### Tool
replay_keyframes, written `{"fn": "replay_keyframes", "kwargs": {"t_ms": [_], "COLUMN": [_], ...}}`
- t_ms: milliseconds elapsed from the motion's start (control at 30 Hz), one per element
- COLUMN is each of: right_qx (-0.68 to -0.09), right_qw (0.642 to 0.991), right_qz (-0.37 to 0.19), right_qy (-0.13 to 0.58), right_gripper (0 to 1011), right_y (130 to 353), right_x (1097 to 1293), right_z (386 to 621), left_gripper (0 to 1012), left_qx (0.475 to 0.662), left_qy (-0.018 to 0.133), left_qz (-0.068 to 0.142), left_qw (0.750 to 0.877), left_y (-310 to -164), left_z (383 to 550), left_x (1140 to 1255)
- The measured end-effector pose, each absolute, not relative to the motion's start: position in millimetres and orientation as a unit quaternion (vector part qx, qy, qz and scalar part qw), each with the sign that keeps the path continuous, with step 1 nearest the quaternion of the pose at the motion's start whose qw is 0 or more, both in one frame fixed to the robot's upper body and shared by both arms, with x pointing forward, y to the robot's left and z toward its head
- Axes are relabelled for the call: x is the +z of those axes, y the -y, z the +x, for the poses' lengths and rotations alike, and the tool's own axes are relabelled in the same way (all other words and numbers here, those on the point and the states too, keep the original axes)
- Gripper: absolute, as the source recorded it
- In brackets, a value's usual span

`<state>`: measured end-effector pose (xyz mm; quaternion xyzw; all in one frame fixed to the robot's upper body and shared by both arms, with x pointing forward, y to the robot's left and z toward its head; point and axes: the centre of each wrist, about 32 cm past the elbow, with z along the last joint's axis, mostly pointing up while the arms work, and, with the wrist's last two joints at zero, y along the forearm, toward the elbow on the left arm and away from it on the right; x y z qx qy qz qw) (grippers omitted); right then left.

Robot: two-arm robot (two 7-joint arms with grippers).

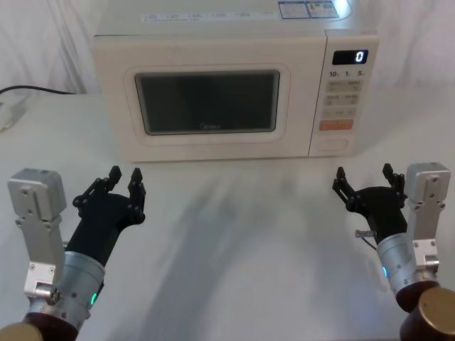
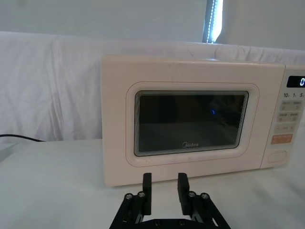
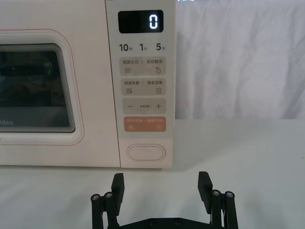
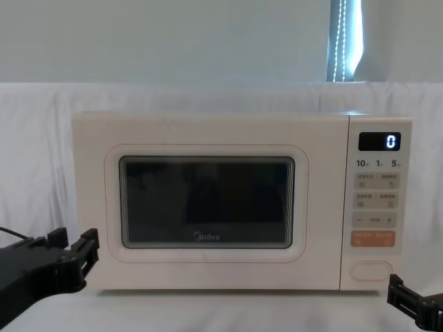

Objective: Press the button to open the microwave door with one hand; close the microwave door with the other hand.

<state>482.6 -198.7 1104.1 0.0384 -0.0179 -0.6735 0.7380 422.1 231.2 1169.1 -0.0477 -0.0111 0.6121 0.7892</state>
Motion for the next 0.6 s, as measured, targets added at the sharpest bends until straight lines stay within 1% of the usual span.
{"fn": "replay_keyframes", "kwargs": {"t_ms": [33, 67, 100, 133, 200, 233, 300, 333, 400, 433, 467, 533, 600], "right_qx": [-0.674, -0.674, -0.673, -0.674, -0.673, -0.674, -0.674, -0.673, -0.674, -0.674, -0.674, -0.674, -0.673], "right_qw": [0.738, 0.738, 0.738, 0.738, 0.738, 0.738, 0.738, 0.738, 0.738, 0.738, 0.738, 0.738, 0.738], "right_qz": [0.038, 0.038, 0.038, 0.038, 0.038, 0.038, 0.038, 0.038, 0.038, 0.038, 0.038, 0.038, 0.038], "right_qy": [0.018, 0.018, 0.018, 0.018, 0.018, 0.018, 0.018, 0.018, 0.018, 0.018, 0.018, 0.018, 0.018], "right_gripper": [1002, 1002, 1002, 1002, 1002, 1002, 1002, 1002, 1002, 1002, 1002, 1002, 1002], "right_y": [198.7, 198.7, 198.7, 198.7, 198.7, 198.7, 198.7, 198.7, 198.7, 198.7, 198.7, 198.7, 198.7], "right_x": [1104.1, 1104.1, 1104.1, 1104.1, 1104.1, 1104.1, 1104.0, 1104.0, 1104.0, 1104.1, 1104.1, 1104.1, 1104.1], "right_z": [482.6, 482.6, 482.6, 482.6, 482.6, 482.6, 482.6, 482.6, 482.6, 482.6, 482.6, 482.6, 482.6], "left_gripper": [352, 393, 412, 473, 515, 572, 632, 681, 717, 772, 772, 851, 900], "left_qx": [0.612, 0.612, 0.612, 0.612, 0.612, 0.612, 0.612, 0.612, 0.612, 0.612, 0.612, 0.612, 0.612], "left_qy": [0.011, 0.011, 0.011, 0.011, 0.011, 0.011, 0.011, 0.011, 0.011, 0.011, 0.011, 0.011, 0.011], "left_qz": [-0.048, -0.048, -0.048, -0.048, -0.048, -0.048, -0.048, -0.048, -0.048, -0.048, -0.048, -0.048, -0.048], "left_qw": [0.789, 0.789, 0.789, 0.789, 0.789, 0.790, 0.790, 0.790, 0.790, 0.790, 0.790, 0.790, 0.790], "left_y": [-231.1, -231.1, -231.1, -231.1, -231.1, -231.1, -231.1, -231.1, -231.1, -231.1, -231.1, -231.1, -231.1], "left_z": [422.1, 422.2, 422.2, 422.2, 422.3, 422.3, 422.3, 422.4, 422.4, 422.4, 422.4, 422.4, 422.4], "left_x": [1169.0, 1169.0, 1169.0, 1169.1, 1169.1, 1169.2, 1169.2, 1169.2, 1169.3, 1169.3, 1169.3, 1169.3, 1169.3]}}
